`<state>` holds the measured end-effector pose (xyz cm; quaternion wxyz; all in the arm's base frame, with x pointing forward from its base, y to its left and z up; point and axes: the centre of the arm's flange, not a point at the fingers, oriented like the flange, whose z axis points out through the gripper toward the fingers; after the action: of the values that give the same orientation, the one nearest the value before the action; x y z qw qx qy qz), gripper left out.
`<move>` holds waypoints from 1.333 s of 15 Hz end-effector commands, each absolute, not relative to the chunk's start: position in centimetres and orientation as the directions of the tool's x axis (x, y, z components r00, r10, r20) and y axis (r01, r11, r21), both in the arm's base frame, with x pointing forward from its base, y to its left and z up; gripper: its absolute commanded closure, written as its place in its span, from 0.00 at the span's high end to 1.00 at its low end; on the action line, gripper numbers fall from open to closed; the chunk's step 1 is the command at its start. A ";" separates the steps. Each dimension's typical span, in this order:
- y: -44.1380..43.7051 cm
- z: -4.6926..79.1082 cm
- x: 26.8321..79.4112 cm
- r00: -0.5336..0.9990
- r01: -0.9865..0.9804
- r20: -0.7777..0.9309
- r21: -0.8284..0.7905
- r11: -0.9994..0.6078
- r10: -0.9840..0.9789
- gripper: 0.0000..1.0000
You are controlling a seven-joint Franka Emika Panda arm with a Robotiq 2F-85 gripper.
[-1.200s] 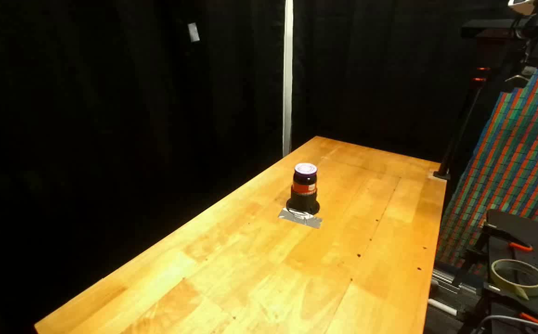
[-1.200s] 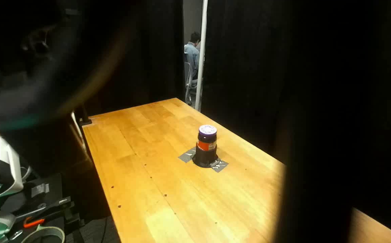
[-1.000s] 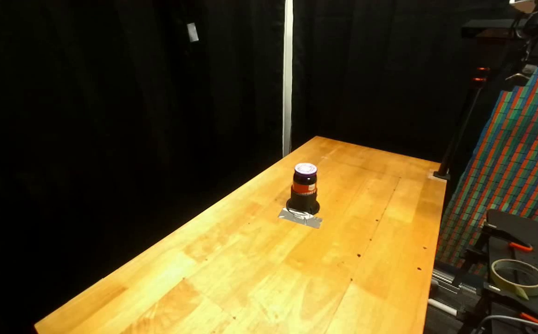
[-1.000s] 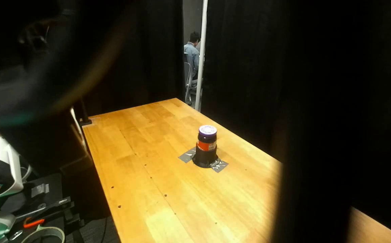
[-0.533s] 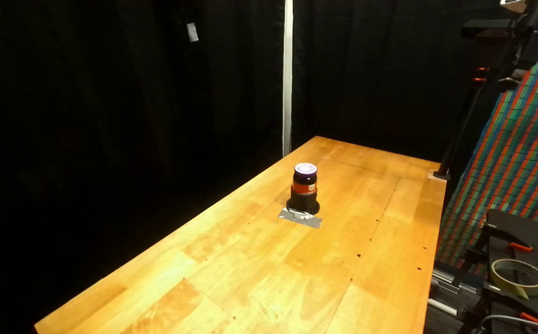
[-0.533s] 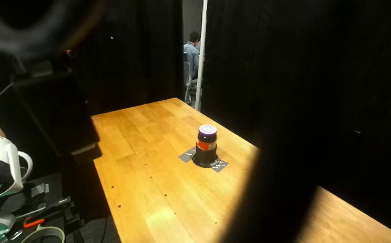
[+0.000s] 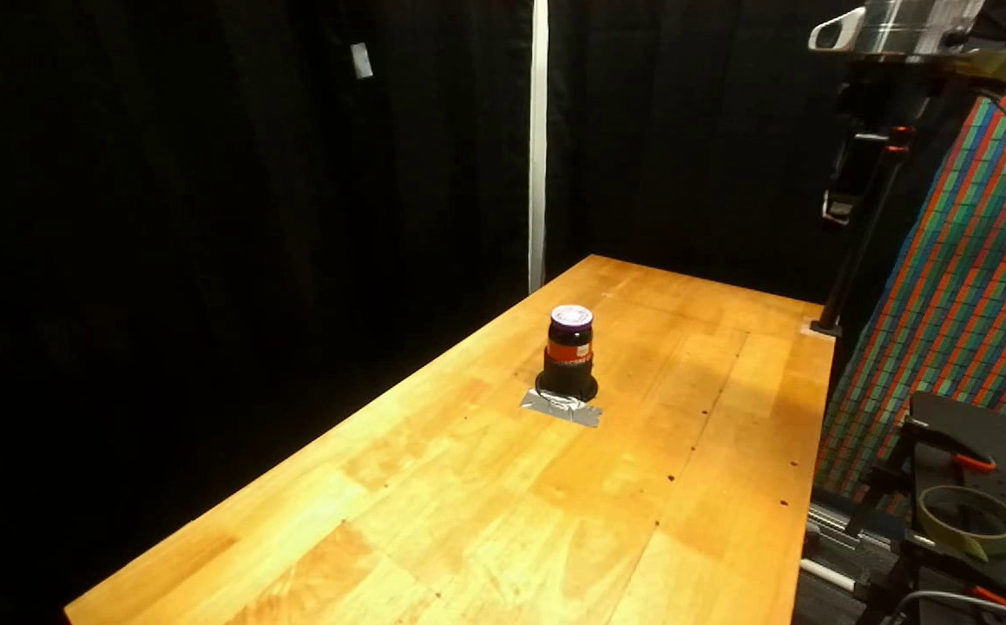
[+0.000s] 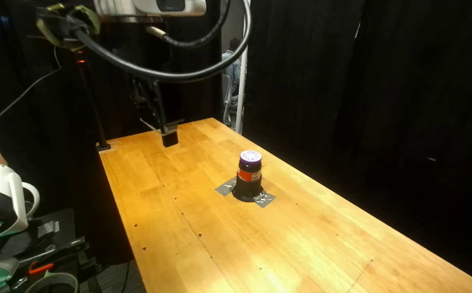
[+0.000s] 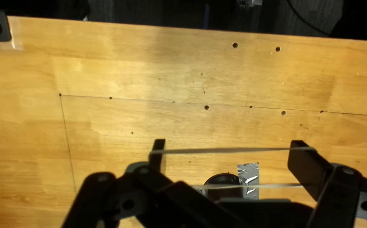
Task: Place the elastic over the bottom of the cup
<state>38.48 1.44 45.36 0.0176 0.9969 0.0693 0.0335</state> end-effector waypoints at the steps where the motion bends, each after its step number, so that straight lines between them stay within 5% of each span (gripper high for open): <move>1: 5.2 43.4 43.8 0.983 0.156 0.088 0.070 -0.985 0.162 1.00; 20: 16.0 35.0 61.7 0.951 0.276 0.148 -0.002 -0.961 0.273 1.00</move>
<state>57.68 14.93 35.81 -0.0102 0.9879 0.1422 0.0618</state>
